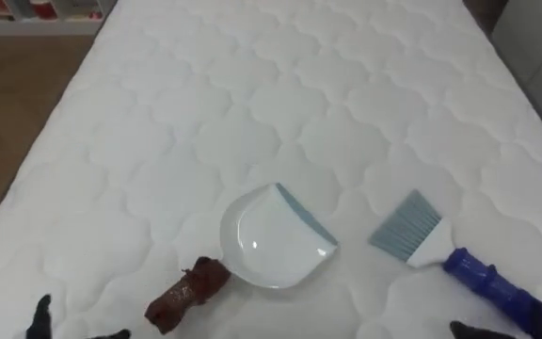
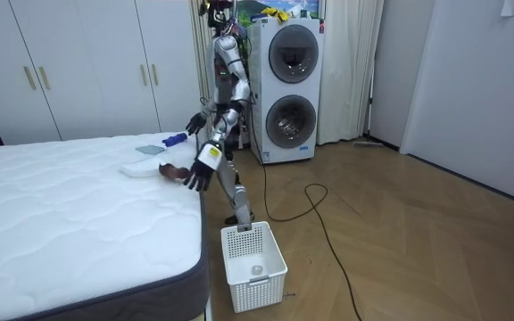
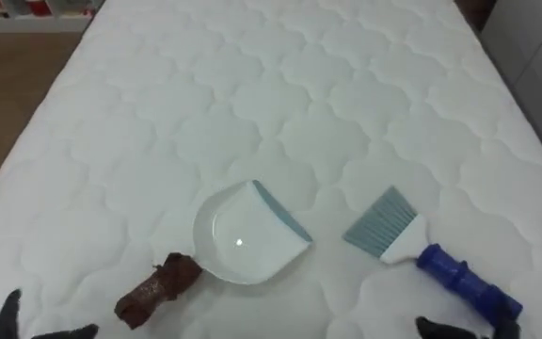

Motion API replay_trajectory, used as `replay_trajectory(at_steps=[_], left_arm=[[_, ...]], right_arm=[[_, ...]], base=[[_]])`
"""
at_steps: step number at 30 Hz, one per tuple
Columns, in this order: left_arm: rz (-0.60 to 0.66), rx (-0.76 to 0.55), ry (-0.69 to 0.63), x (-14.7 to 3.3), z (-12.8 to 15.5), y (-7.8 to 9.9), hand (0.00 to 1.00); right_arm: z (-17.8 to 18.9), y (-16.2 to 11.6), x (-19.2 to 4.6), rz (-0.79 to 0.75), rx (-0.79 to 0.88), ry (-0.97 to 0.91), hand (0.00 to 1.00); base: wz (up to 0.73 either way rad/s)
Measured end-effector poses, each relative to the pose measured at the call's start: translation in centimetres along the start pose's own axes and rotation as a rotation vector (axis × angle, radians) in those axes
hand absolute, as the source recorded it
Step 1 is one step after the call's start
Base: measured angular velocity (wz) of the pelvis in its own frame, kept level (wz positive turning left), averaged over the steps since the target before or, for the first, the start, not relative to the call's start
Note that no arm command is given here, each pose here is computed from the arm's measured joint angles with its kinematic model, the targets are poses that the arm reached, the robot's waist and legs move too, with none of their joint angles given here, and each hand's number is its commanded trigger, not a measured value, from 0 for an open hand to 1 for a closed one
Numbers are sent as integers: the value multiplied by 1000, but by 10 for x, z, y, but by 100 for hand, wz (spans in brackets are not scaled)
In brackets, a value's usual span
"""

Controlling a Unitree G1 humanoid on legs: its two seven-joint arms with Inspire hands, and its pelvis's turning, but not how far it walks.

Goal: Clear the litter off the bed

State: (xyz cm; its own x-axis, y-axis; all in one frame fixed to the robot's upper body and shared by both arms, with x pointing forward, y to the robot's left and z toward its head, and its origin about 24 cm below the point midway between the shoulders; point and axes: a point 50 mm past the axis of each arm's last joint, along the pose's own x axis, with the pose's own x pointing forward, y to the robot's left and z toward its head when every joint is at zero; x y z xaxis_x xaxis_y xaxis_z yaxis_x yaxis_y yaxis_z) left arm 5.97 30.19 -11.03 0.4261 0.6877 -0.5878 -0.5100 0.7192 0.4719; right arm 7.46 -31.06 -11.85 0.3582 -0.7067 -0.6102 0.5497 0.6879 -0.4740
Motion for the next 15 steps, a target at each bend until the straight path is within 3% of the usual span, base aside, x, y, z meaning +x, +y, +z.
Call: replay_trajectory(at_steps=[6, 11, 15], left_arm=[[178, 9, 228, -15, -57, 39, 0], [154, 31, 379, -26, -85, 39, 0], [-3, 77, 477, -34, -100, 26, 0]], right_arm=[[-52, -29, -7, -85, -44, 249, 0], [-64, -24, -11, 1, -100, 317, 0], [-71, -16, -15, 136, -244, 334, 0]], base=[[0], [-2], [2]])
